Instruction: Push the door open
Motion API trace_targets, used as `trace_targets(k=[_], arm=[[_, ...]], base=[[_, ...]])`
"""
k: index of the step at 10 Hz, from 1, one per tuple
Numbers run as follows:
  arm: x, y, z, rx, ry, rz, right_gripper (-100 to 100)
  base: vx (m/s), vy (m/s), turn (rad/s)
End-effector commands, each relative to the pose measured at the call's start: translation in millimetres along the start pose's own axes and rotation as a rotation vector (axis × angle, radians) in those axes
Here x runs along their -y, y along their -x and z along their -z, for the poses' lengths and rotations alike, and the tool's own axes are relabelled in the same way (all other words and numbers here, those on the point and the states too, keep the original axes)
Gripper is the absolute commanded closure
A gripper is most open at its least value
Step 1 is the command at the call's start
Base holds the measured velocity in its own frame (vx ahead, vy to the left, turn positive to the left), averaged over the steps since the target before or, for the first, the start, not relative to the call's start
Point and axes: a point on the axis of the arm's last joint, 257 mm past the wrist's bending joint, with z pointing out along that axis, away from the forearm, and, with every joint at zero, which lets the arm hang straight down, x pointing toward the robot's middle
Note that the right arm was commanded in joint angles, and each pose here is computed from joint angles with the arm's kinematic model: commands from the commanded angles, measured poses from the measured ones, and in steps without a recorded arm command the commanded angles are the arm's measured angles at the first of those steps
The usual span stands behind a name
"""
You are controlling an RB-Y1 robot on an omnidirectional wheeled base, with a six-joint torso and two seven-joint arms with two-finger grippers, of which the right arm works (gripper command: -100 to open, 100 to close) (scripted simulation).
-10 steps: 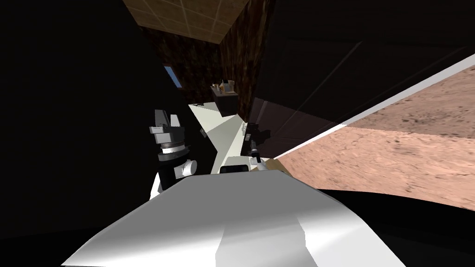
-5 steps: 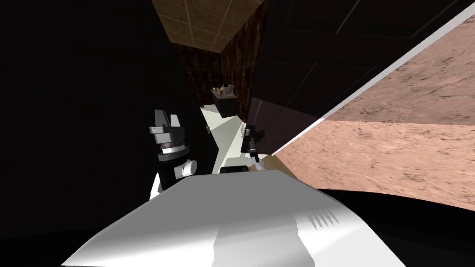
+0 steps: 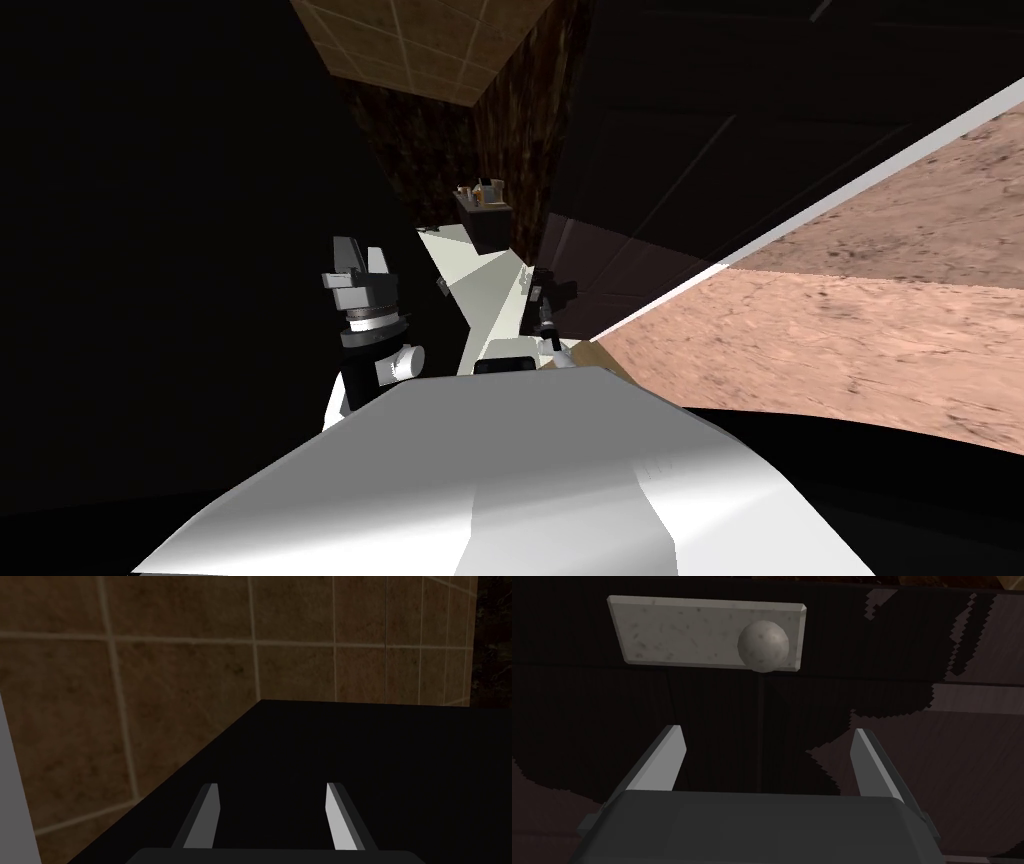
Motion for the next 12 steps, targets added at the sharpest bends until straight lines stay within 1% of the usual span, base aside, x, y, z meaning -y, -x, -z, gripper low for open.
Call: trace_targets(k=[1, 3, 5, 6, 7, 12], arm=[[-0.3, -0.6, 1.4, 0.002, 0.004, 0.002, -100], [-0.1, -5.1, 3.4, 0.003, 0.006, -0.003, -100], [0.3, -15.1, 6.2, 0.002, 0.006, -0.018, -100], [0.5, -12.1, 5.5, 0.002, 0.006, -0.014, -100], [0.5, -12.1, 5.5, 0.002, 0.006, -0.014, 100], [0.5, -12.1, 5.5, 0.002, 0.006, -0.014, 100]], base=[[0.24, -0.06, 0.013], [0.183, -0.009, 0.013], [0.218, 0.001, 0.008], [0.09, 0.0, -0.008], [-0.022, 0.004, 0.005], [-0.014, 0.0, 0.003]])
